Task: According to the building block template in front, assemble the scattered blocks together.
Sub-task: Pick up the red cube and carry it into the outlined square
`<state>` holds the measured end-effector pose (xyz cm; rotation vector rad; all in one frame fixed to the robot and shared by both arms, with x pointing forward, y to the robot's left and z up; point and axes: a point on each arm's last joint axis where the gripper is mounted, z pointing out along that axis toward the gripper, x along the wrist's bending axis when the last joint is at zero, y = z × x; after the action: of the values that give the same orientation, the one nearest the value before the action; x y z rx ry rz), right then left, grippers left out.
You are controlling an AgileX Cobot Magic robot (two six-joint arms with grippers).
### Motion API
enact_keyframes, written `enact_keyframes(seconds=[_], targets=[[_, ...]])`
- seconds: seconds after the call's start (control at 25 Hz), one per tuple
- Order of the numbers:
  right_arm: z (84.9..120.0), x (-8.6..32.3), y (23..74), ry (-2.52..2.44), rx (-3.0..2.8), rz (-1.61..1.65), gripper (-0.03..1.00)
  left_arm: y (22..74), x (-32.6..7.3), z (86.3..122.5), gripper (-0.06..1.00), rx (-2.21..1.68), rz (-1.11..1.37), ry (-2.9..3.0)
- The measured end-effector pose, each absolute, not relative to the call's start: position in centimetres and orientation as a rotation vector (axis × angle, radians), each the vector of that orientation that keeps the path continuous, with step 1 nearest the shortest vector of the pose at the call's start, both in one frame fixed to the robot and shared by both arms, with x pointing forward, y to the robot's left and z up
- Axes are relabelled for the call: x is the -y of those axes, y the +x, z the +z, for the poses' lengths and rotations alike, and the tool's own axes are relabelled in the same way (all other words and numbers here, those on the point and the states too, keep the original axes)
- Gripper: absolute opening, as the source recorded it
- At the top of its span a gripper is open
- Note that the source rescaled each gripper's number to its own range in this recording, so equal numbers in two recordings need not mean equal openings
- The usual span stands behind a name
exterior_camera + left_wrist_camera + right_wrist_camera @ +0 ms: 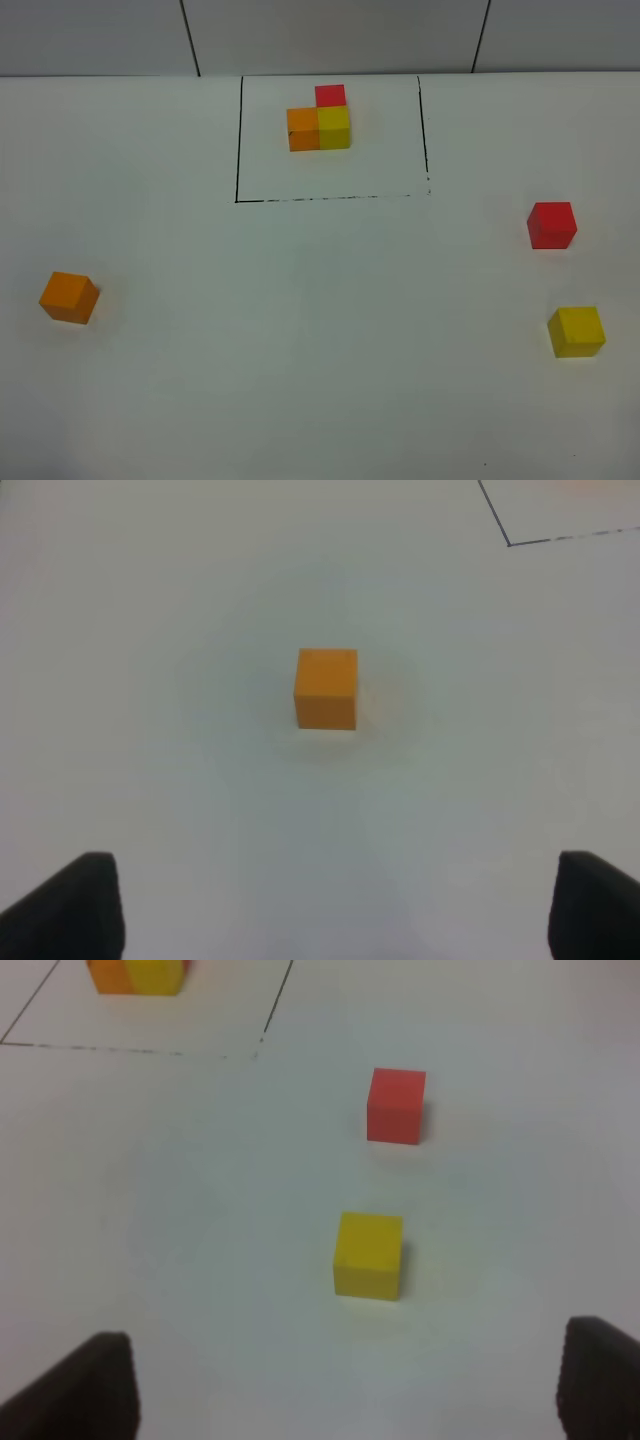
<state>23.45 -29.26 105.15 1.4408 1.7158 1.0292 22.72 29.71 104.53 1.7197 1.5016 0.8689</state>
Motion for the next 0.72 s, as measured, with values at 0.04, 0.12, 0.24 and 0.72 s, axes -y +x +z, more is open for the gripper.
enact_keyframes(seconds=[0.04, 0.12, 0.24, 0.72], targets=[[105.15, 29.26, 23.45, 1.441, -1.716, 1.029, 0.70, 22.72, -29.71, 104.53, 0.95, -1.502, 0.869, 1.720], [105.15, 29.26, 23.45, 1.441, -1.716, 1.029, 0.70, 22.72, -29.71, 104.53, 0.95, -1.502, 0.869, 1.720], [105.15, 29.26, 23.45, 1.441, -1.716, 1.029, 0.70, 22.72, -29.71, 104.53, 0.95, -1.502, 0.869, 1.720], [105.15, 29.27, 23.45, 1.441, -1.716, 1.028, 0.70, 22.72, -29.71, 104.53, 0.95, -1.502, 0.869, 1.720]])
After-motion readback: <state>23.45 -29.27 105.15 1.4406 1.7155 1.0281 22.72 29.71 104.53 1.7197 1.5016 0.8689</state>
